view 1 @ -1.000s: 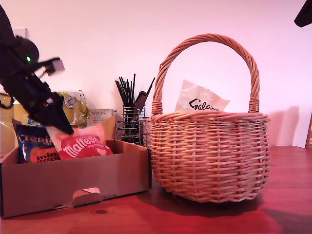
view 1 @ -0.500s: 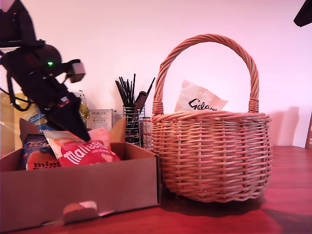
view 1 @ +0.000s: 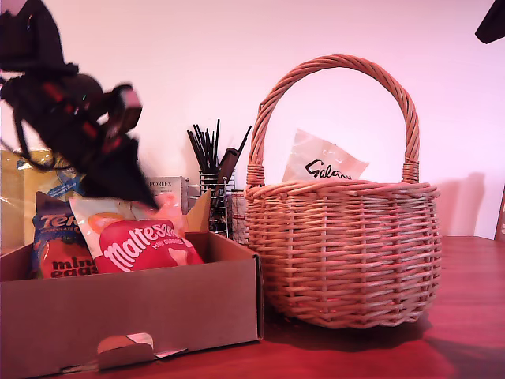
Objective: Move the bags of Easter eggs from the cardboard box on the left into the woven basket on the right side.
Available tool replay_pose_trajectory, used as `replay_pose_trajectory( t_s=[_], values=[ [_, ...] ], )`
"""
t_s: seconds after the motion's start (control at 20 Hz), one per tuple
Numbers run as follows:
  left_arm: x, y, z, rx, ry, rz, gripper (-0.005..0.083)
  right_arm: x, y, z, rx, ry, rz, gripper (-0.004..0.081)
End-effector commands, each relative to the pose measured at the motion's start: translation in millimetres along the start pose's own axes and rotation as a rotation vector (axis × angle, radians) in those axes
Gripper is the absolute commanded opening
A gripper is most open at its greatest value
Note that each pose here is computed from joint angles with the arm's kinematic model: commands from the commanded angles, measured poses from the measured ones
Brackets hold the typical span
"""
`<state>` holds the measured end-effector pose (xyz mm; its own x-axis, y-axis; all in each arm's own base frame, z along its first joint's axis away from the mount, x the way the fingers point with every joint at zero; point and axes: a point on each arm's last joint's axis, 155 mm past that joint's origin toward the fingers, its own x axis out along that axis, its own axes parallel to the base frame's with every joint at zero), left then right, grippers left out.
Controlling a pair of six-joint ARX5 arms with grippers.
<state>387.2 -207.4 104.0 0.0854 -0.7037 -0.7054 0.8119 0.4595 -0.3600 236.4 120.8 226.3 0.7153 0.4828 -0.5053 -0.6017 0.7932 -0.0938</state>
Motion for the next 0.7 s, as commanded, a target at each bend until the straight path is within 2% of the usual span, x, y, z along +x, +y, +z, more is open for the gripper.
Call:
replay_pose_trajectory(
  t_s=[0.0, 0.1, 0.4, 0.65],
  values=[
    [10, -12, -6, -0.041, 0.032, -0.052, 0.0351, -3, 1, 9, -0.007, -0.026, 0.003, -0.0013],
    [15, -26, -14, -0.074, 0.084, -0.080, 0.0351, -3, 1, 9, -0.008, -0.026, 0.003, -0.0013],
    [37, -38, -36, -0.028, 0.272, 0.028, 0.0348, -3, 1, 9, -0.008, -0.026, 0.005, -0.0013],
    [49, -44, -42, 0.027, 0.351, 0.101, 0.0253, -3, 2, 10, -0.009, -0.028, 0.010, -0.0013]
  ],
)
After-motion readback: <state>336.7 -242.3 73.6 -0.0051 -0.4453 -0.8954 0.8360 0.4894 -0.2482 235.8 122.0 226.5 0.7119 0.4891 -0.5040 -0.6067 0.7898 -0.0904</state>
